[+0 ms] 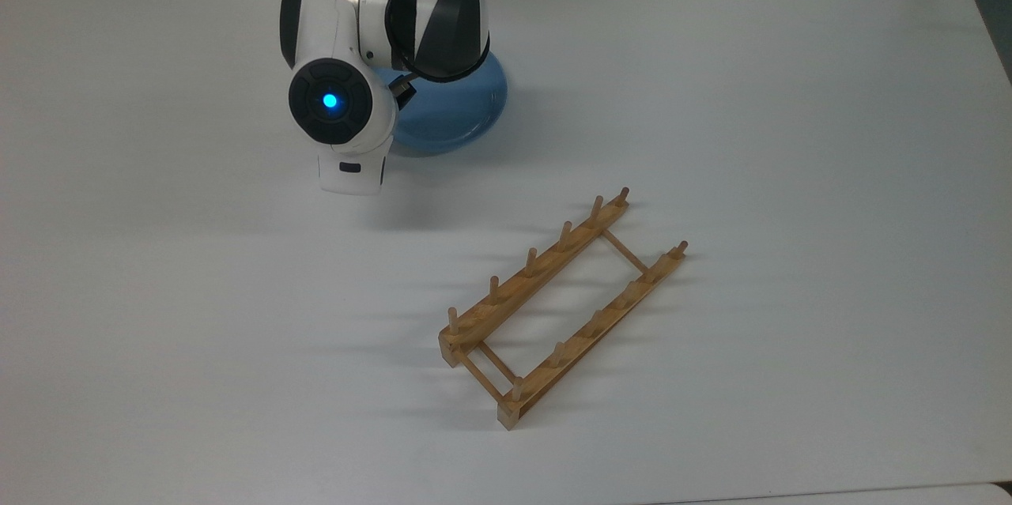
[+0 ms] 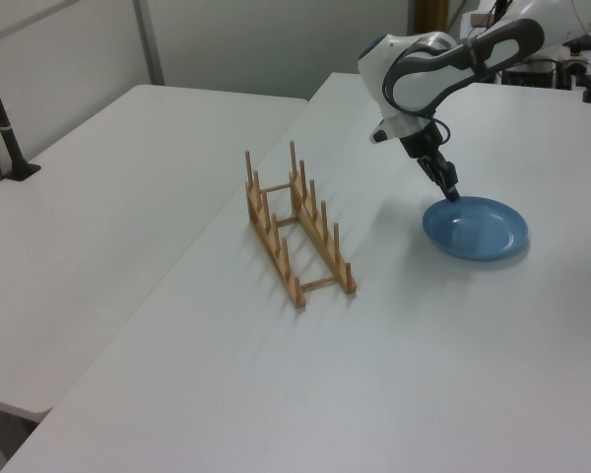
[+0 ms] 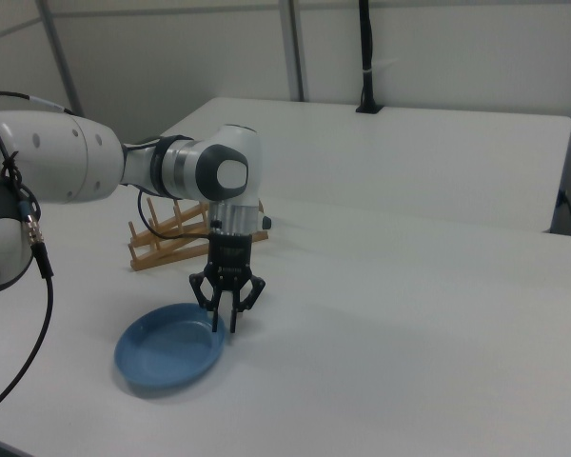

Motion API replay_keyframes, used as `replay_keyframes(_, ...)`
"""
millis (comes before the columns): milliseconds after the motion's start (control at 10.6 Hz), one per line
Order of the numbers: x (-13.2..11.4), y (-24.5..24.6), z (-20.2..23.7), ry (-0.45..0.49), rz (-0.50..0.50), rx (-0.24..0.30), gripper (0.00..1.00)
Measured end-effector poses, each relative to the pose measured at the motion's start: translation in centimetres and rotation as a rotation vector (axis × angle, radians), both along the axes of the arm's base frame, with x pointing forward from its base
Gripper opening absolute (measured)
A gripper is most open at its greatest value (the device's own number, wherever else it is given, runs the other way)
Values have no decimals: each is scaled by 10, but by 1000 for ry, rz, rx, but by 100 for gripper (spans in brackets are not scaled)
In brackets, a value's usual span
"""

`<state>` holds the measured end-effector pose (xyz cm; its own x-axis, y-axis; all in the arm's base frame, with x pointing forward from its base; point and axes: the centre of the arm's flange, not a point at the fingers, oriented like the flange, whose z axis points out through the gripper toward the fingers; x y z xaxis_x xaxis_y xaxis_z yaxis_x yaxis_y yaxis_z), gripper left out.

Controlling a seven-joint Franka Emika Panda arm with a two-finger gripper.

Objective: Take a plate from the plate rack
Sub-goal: 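Lower the held blue plate flat onto the table beside the rack, then open the gripper, release the plate, and raise the gripper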

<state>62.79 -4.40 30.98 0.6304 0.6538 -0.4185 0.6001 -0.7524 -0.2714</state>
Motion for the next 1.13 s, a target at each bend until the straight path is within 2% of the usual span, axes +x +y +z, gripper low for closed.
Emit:
replay_keyframes(282,5,-5,11,-25,-7,-27,70)
replay_keyframes(471,13,-9,55,-112,-67,-79,99)
replay_keyframes(847,4,-5,171,-319,-227,-143,100)
replay_keyframes(1130,-12,31,231,-438,-421,-201,100)
